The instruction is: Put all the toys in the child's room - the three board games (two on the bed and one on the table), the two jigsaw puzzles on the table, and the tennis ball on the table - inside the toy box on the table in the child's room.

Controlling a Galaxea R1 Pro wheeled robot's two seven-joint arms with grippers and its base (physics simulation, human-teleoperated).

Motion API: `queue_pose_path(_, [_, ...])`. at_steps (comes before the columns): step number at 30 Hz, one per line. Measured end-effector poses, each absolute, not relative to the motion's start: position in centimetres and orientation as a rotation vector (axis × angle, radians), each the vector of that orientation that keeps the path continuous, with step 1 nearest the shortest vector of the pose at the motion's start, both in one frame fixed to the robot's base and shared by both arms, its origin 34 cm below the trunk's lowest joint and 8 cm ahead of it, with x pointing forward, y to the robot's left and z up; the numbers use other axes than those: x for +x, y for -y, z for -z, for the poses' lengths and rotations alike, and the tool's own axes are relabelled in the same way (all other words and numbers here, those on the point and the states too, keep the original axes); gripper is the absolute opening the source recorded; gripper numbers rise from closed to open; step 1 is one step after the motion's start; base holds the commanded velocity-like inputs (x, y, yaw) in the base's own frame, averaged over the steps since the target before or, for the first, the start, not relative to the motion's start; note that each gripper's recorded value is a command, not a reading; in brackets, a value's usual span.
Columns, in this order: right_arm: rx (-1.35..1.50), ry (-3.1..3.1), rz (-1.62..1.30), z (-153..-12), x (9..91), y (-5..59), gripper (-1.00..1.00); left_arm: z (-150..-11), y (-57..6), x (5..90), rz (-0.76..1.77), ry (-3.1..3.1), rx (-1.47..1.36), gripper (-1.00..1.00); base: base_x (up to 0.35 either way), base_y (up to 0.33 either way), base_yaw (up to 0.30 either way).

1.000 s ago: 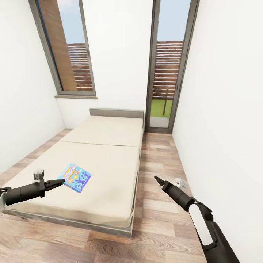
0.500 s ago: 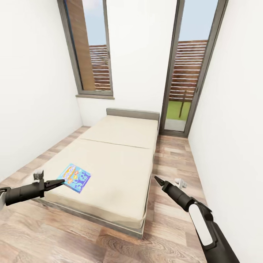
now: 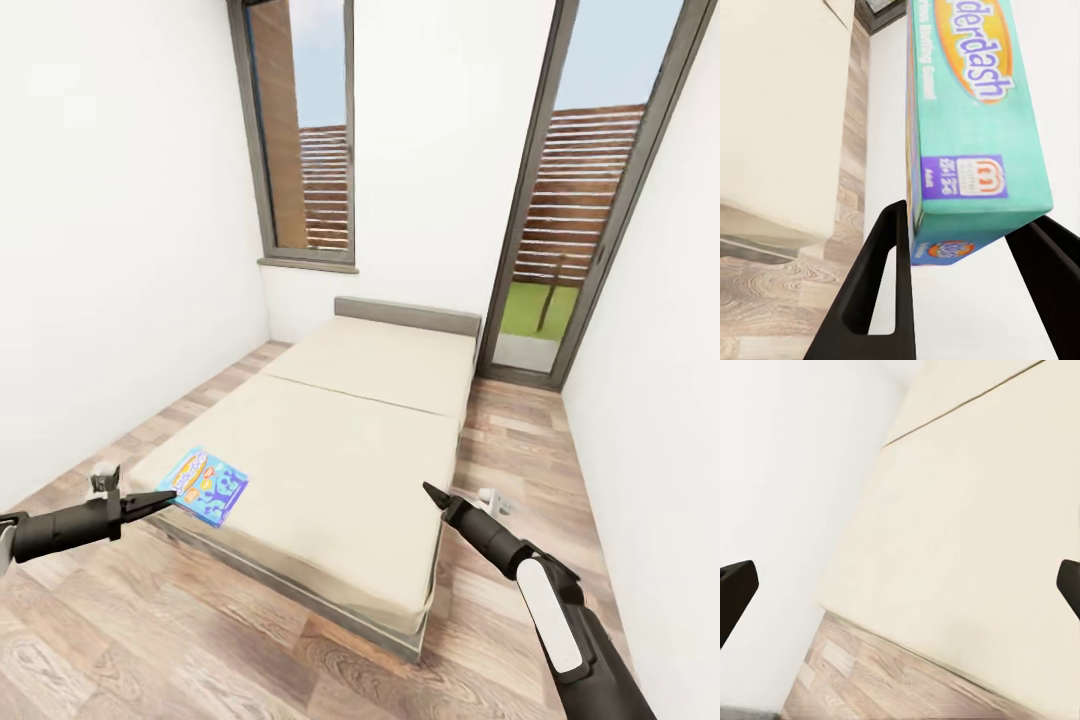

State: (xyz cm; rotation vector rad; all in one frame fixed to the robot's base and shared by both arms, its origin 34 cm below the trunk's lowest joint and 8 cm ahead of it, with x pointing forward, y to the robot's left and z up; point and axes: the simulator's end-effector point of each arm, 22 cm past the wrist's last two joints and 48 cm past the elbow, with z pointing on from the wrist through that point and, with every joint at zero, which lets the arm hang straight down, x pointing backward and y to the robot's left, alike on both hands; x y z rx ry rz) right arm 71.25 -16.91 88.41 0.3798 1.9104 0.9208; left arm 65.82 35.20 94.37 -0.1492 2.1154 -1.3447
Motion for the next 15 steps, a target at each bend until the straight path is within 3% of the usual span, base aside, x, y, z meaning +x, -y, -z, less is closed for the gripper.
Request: queue_pose_path(15, [0.381,-1.913,-0.919,-90.5,71.1,16.9,1.00,-96.5,-35.1,65.7,1.347,-2.112,-0.149,-1.00,0.000,0.000,0.281])
